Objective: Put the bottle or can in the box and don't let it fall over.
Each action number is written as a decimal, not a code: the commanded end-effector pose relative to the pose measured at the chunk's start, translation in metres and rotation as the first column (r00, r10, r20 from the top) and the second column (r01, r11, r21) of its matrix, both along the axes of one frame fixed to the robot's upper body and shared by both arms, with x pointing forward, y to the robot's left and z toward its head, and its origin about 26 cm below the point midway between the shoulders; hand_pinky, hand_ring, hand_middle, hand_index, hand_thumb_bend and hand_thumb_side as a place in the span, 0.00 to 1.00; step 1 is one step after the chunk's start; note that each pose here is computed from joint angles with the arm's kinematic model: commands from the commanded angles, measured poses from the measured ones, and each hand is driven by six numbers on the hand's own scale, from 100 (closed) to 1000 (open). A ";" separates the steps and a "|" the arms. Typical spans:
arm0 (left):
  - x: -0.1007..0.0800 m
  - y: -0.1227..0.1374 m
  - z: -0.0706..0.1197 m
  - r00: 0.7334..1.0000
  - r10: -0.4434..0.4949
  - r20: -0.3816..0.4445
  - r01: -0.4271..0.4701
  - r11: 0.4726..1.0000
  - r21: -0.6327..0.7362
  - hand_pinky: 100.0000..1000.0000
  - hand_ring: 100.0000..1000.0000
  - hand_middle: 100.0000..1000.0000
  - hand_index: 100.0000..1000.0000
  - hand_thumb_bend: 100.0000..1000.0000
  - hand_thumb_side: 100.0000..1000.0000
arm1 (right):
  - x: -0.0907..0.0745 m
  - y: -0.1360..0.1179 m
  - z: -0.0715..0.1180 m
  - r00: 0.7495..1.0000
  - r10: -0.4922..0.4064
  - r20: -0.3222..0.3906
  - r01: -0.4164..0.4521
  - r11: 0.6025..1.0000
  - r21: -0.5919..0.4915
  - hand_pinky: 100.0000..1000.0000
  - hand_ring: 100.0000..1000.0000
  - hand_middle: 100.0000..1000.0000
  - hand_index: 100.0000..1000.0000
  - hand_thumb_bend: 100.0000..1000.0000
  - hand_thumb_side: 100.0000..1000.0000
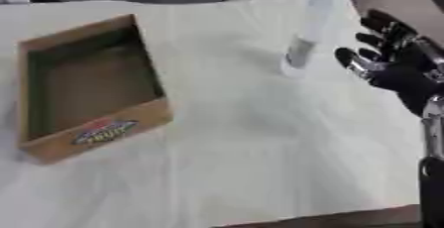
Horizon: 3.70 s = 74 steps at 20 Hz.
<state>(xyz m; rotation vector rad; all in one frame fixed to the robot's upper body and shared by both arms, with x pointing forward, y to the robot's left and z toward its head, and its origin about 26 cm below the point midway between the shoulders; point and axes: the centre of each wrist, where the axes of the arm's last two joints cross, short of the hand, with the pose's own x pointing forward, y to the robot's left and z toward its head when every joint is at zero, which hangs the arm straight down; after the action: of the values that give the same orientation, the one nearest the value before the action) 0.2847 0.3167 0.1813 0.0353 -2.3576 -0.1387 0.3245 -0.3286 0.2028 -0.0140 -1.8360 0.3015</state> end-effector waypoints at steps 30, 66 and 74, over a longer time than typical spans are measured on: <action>-0.003 0.002 0.006 1.000 -0.002 0.029 0.002 1.000 0.011 1.00 1.00 1.00 0.71 0.00 0.64 | 0.045 -0.015 0.000 0.999 0.012 -0.038 -0.015 0.998 -0.062 1.00 1.00 1.00 1.00 0.27 0.07; -0.004 -0.002 -0.001 1.000 -0.005 0.009 0.005 1.000 -0.004 1.00 1.00 1.00 0.70 0.00 0.64 | 0.081 -0.006 0.015 0.994 0.106 -0.011 -0.106 0.993 -0.049 1.00 1.00 1.00 1.00 0.24 0.13; -0.004 -0.002 -0.001 1.000 -0.007 0.009 0.007 1.000 -0.005 1.00 1.00 1.00 0.70 0.00 0.64 | 0.085 -0.002 0.020 0.993 0.119 -0.011 -0.120 0.991 -0.055 1.00 1.00 1.00 1.00 0.25 0.11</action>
<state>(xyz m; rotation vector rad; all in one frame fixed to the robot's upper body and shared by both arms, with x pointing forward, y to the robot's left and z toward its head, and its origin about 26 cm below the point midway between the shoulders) 0.2833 0.3128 0.1721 0.0116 -2.3411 -0.1180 0.4106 -0.3266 0.2077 0.0858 -1.7975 0.4106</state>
